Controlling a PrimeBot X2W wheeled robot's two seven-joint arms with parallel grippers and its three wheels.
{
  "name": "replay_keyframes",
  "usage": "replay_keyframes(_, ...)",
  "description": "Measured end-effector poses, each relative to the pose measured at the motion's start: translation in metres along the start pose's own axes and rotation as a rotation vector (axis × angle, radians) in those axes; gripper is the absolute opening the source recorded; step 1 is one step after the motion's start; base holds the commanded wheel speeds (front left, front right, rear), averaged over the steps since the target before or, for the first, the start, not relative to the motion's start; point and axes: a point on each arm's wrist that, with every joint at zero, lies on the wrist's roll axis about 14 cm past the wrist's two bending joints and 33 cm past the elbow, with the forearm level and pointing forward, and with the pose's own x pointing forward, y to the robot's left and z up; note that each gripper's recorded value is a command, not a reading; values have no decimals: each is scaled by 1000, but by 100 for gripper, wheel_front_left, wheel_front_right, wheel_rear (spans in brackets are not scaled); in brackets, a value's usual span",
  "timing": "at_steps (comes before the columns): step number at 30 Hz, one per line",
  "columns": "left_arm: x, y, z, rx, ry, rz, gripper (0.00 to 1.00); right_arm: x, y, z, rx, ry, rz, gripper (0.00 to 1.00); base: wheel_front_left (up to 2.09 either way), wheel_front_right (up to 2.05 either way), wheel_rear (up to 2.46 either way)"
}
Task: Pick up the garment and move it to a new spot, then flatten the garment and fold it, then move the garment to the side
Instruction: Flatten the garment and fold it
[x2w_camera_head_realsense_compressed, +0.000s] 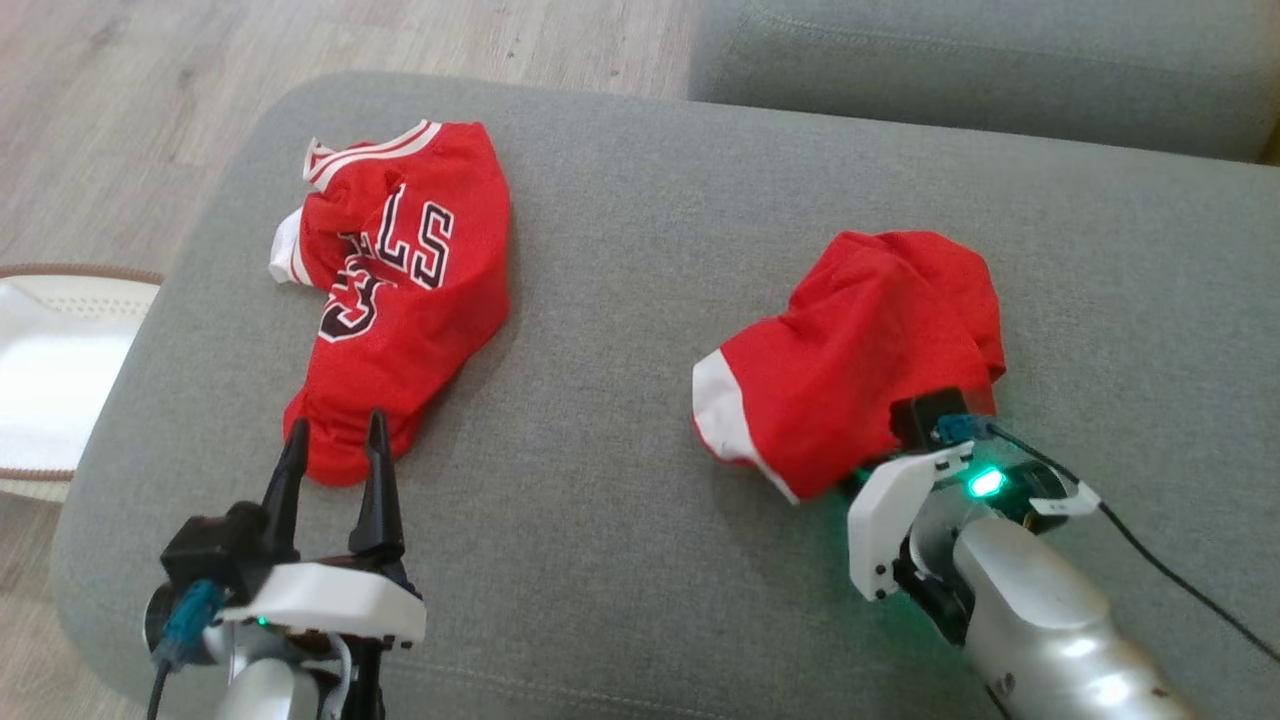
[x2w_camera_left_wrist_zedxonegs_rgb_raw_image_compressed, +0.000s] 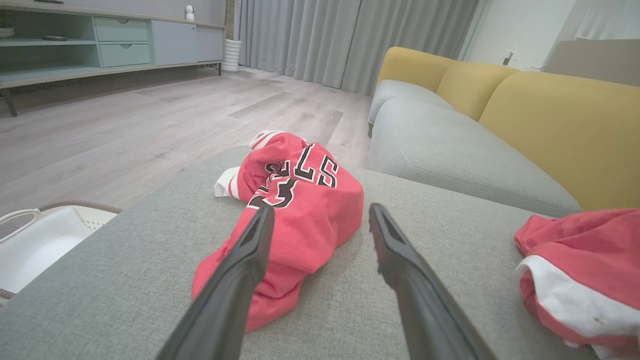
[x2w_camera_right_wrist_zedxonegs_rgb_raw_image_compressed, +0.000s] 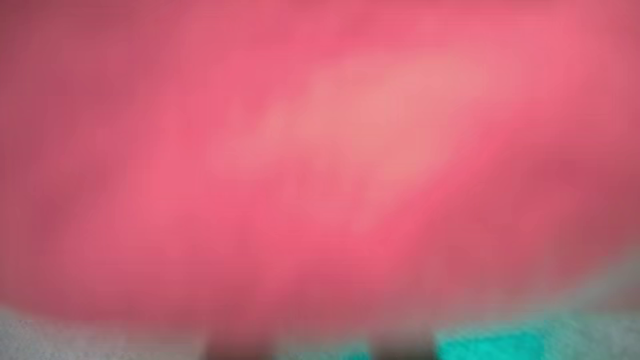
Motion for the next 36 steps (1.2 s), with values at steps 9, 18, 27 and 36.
replay_keyframes(9, 4, -15, -2, -14, 1, -50, 100, -22, -20, 3, -125, 12, -41, 0, 0, 0, 0)
replay_keyframes(18, 8, -49, -9, -32, 23, -153, 100, -103, -116, -18, -168, 198, -233, 0, 0, 0, 0)
replay_keyframes(27, 14, -62, -26, -28, 76, -186, 100, -142, -159, -54, -52, 382, -326, 48, 0, 0, 0)
replay_keyframes(36, 12, -70, -31, -18, 100, -242, 100, -150, -141, -37, 62, 165, -340, 100, 0, 0, 0)
